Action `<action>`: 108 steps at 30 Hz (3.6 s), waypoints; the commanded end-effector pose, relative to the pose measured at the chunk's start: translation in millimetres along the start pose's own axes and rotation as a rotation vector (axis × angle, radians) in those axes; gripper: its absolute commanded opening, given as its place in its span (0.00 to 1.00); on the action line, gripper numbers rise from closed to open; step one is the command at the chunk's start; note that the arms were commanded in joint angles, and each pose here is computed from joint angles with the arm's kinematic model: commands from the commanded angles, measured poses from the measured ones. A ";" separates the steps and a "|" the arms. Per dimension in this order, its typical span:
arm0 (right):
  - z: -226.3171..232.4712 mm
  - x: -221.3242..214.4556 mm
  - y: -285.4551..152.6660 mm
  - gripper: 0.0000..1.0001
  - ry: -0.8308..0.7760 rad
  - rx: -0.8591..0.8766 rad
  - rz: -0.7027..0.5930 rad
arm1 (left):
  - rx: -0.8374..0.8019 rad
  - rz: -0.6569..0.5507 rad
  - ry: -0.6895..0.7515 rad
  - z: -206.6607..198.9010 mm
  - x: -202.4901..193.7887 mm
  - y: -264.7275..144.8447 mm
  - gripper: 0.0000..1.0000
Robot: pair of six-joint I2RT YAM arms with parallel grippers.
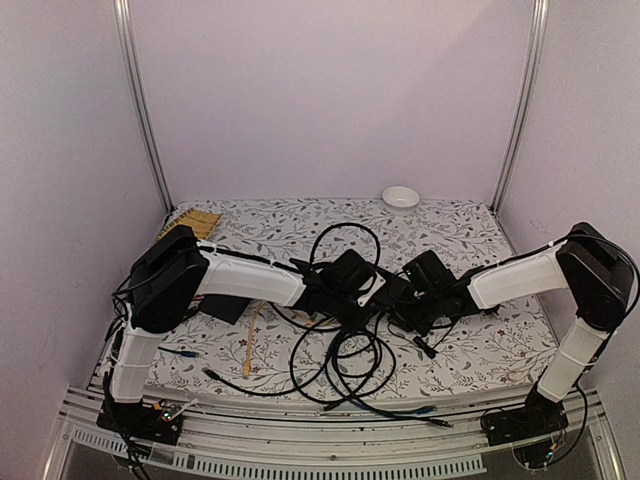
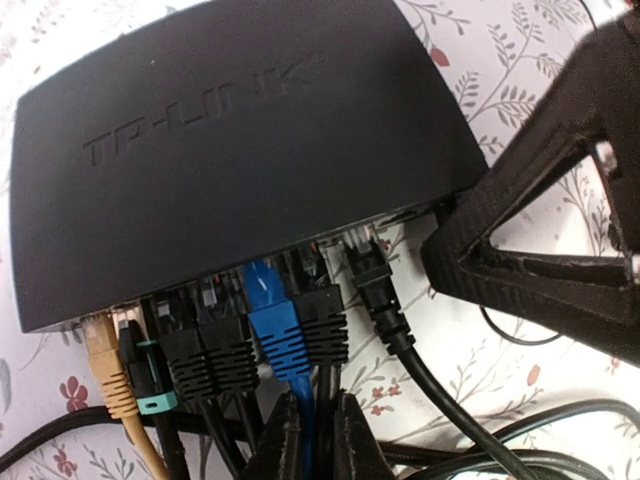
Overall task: Pull the plug from the switch port
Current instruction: Pull the connector from the switch port, then move the connector to the corner of the board.
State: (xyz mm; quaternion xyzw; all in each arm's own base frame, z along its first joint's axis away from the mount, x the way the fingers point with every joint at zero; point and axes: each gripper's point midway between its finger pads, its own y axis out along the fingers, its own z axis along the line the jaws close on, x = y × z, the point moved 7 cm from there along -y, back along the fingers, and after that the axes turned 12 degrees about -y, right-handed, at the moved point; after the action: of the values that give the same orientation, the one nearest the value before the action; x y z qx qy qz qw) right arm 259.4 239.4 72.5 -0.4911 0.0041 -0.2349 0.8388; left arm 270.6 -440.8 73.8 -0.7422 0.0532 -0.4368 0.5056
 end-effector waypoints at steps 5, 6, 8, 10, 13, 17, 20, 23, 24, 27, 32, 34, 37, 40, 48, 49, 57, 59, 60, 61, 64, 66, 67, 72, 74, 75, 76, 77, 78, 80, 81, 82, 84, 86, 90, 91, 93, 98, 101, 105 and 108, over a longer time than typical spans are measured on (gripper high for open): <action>-21.5 -23.9 17.6 0.02 -0.025 -0.110 0.125 | 0.018 0.090 0.014 8.3 -12.7 9.3 0.00; -20.5 -24.3 18.1 0.02 -0.028 -0.108 0.127 | 0.014 0.085 0.017 7.8 -10.6 9.2 0.00; -20.3 -27.0 19.2 0.02 -0.032 -0.109 0.136 | 0.006 0.081 0.021 6.4 -8.2 9.7 0.00; -20.4 -30.0 20.5 0.02 -0.033 -0.112 0.145 | -0.007 0.080 0.022 4.5 -6.8 9.8 0.00; -19.8 -34.9 23.3 0.02 -0.035 -0.112 0.158 | -0.019 0.076 0.022 2.7 -5.1 10.6 0.00; -18.6 -42.7 28.3 0.02 -0.039 -0.108 0.181 | -0.030 0.070 0.026 -0.5 -3.4 11.2 0.00; -17.0 -48.0 31.8 0.02 -0.043 -0.108 0.197 | -0.037 0.065 0.027 -1.5 -0.8 11.4 0.00; -15.5 -54.8 35.6 0.02 -0.047 -0.109 0.215 | -0.045 0.061 0.029 -3.7 1.3 12.1 0.00; -15.3 -56.6 36.6 0.02 -0.048 -0.108 0.222 | -0.048 0.060 0.032 -4.6 1.9 12.7 0.00; -15.7 -62.4 39.8 0.02 -0.044 -0.106 0.240 | -0.056 0.059 0.038 -7.4 2.4 14.3 0.00; -11.8 -71.0 44.7 0.02 -0.036 -0.089 0.265 | -0.064 0.060 0.038 -9.2 2.7 16.2 0.00; -12.0 -73.2 45.2 0.02 -0.033 -0.093 0.269 | -0.063 0.058 0.041 -9.6 3.2 15.8 0.00; -18.8 -73.2 41.3 0.02 -0.018 -0.115 0.255 | -0.051 0.060 0.041 -7.5 2.0 15.5 0.00; -26.1 -69.8 31.6 0.02 0.009 -0.131 0.220 | -0.041 0.061 0.028 -4.9 0.2 13.0 0.00; -50.8 -65.0 -2.9 0.02 0.076 -0.179 0.126 | -0.055 0.029 -0.007 -2.0 8.1 2.8 0.15; -52.3 -64.1 -5.6 0.02 0.083 -0.180 0.117 | -0.059 0.029 -0.008 -2.9 8.1 2.7 0.19; -55.0 -50.0 -16.5 0.02 0.097 -0.174 0.066 | -0.051 0.018 -0.015 -2.4 10.1 -6.7 0.43; -56.7 -44.4 -21.8 0.02 0.106 -0.178 0.043 | -0.052 0.013 -0.015 -2.6 11.5 -9.9 0.47; -57.7 -41.0 -25.1 0.02 0.112 -0.180 0.030 | -0.051 0.009 -0.017 -2.2 12.6 -11.0 0.48; -58.7 -37.4 -28.9 0.02 0.116 -0.180 0.016 | -0.050 0.005 -0.017 -2.5 13.7 -12.5 0.49; -65.1 -27.5 -39.7 0.02 0.137 -0.183 -0.024 | -0.052 -0.004 -0.019 -3.0 17.1 -16.5 0.52; -69.1 -20.5 -46.1 0.02 0.150 -0.186 -0.049 | -0.052 -0.008 -0.021 -3.0 18.4 -18.4 0.55; -71.7 -17.5 -48.3 0.02 0.157 -0.192 -0.057 | -0.051 -0.009 -0.021 -3.3 18.4 -19.0 0.57; -80.5 -1.8 -57.6 0.02 0.176 -0.204 -0.103 | -0.033 -0.018 -0.023 -1.3 20.1 -23.2 0.61; -84.8 6.6 -60.3 0.02 0.196 -0.208 -0.124 | -0.024 -0.025 -0.024 -0.5 21.8 -26.8 0.61; -86.5 10.8 -61.7 0.03 0.199 -0.209 -0.133 | -0.019 -0.031 -0.024 0.0 23.1 -28.9 0.62; -88.2 14.6 -63.1 0.03 0.203 -0.212 -0.142 | -0.015 -0.040 -0.025 0.7 25.4 -32.8 0.62; -89.6 18.6 -64.5 0.03 0.209 -0.214 -0.151 | -0.007 -0.048 -0.026 1.1 27.1 -35.9 0.62; -91.2 22.8 -66.3 0.03 0.214 -0.217 -0.162 | -0.003 -0.057 -0.027 1.3 29.2 -39.2 0.62; -95.4 28.8 -69.3 0.03 0.229 -0.226 -0.181 | 0.000 -0.072 -0.029 1.4 33.0 -45.5 0.62; -97.4 31.6 -70.8 0.03 0.239 -0.230 -0.190 | 0.001 -0.080 -0.031 1.6 35.0 -48.8 0.62; -99.3 34.2 -72.3 0.03 0.245 -0.234 -0.200 | -0.001 -0.087 -0.033 1.3 36.8 -52.3 0.62; -102.3 39.2 -75.2 0.03 0.261 -0.242 -0.220 | -0.006 -0.103 -0.037 0.8 40.8 -59.0 0.62; -105.0 44.4 -78.6 0.03 0.277 -0.250 -0.239 | -0.008 -0.118 -0.037 0.5 44.7 -65.6 0.62; -115.9 50.1 -86.7 0.05 0.315 -0.285 -0.272 | -0.016 -0.148 -0.039 -1.3 51.5 -80.2 0.62; -118.9 51.2 -88.3 0.05 0.325 -0.293 -0.281 | -0.017 -0.156 -0.041 -1.5 53.4 -84.0 0.62; -125.3 52.1 -92.8 0.05 0.348 -0.306 -0.296 | -0.019 -0.172 -0.043 -1.5 56.8 -91.1 0.61; -141.3 56.0 -101.7 0.05 0.410 -0.331 -0.336 | -0.030 -0.200 -0.041 -3.6 62.1 -102.7 0.61; -148.7 61.1 -105.3 0.06 0.436 -0.346 -0.355 | -0.036 -0.216 -0.041 -3.8 64.5 -109.1 0.61; -154.7 77.0 -105.4 0.06 0.435 -0.380 -0.363 | -0.041 -0.233 -0.042 -3.9 67.8 -117.0 0.61; -153.6 90.6 -102.3 0.06 0.412 -0.402 -0.359 | -0.042 -0.237 -0.041 -4.5 68.5 -117.2 0.61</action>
State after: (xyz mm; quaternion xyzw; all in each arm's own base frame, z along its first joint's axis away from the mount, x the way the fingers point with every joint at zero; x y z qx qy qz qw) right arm 247.1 42.3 93.8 -0.5608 0.1484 -0.4716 0.6642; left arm 272.2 -422.5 192.8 -0.7588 -0.0241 -0.4678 0.4525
